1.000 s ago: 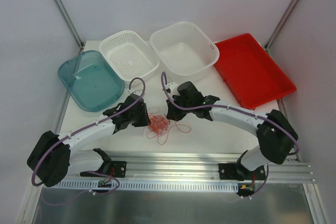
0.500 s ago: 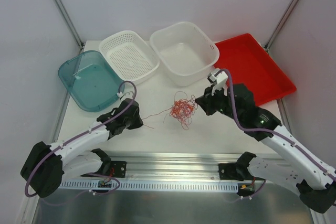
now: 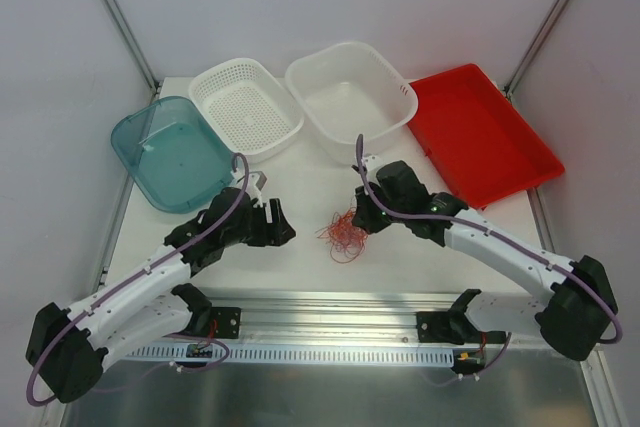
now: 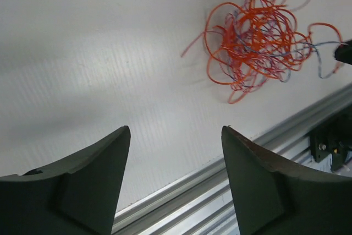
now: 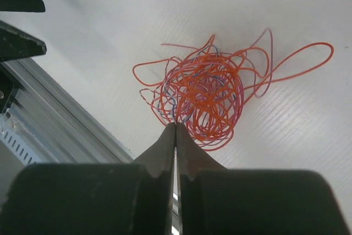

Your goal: Untangle the cables

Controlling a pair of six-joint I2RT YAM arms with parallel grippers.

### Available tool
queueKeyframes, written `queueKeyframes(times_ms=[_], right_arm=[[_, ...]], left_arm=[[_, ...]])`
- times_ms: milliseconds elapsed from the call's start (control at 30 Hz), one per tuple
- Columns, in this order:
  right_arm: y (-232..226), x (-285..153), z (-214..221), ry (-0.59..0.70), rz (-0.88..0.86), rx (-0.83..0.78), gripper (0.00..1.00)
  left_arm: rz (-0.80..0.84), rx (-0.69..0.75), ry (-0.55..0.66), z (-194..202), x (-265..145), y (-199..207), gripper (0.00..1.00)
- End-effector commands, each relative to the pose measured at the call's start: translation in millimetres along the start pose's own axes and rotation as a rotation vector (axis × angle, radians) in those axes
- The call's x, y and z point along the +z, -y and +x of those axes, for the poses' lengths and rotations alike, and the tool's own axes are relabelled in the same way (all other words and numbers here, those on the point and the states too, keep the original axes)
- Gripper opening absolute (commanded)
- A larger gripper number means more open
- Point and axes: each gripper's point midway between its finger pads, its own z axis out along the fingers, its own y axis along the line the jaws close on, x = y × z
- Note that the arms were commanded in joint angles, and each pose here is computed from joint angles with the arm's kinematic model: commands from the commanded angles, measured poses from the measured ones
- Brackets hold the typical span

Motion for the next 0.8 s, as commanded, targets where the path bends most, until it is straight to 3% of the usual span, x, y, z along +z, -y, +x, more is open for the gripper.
queueKeyframes(times_ms=[0,100,233,367,500,767], right_arm=[[-15,10,-16,0.038,-0.074,0.028,0.01],[-4,14,-11,0.023,-0.011,0.05,0.13],[8,1,-9,0.044,0.052,0.071,0.49],[14,-17,-5,0.067,0.082,0.106,0.66],[46,-45,-8,0.158,0.247,0.186,0.83],[97,-76,18,0.215,0.468,0.37,0.89]], left_arm=[[0.178,0.129,0.013,-12,-10,40,0.7],[0.239,0.202,0.001,-12,-6,60,0.75],[0.258,0.312,-0.015,-12,6,82,0.77],[0.283,0.433,0.004,-26,14,111,0.77],[0.293,0.602,0.003,-34,31,130,0.77],[0.398,0.85,-0.052,-28,63,169,0.7]])
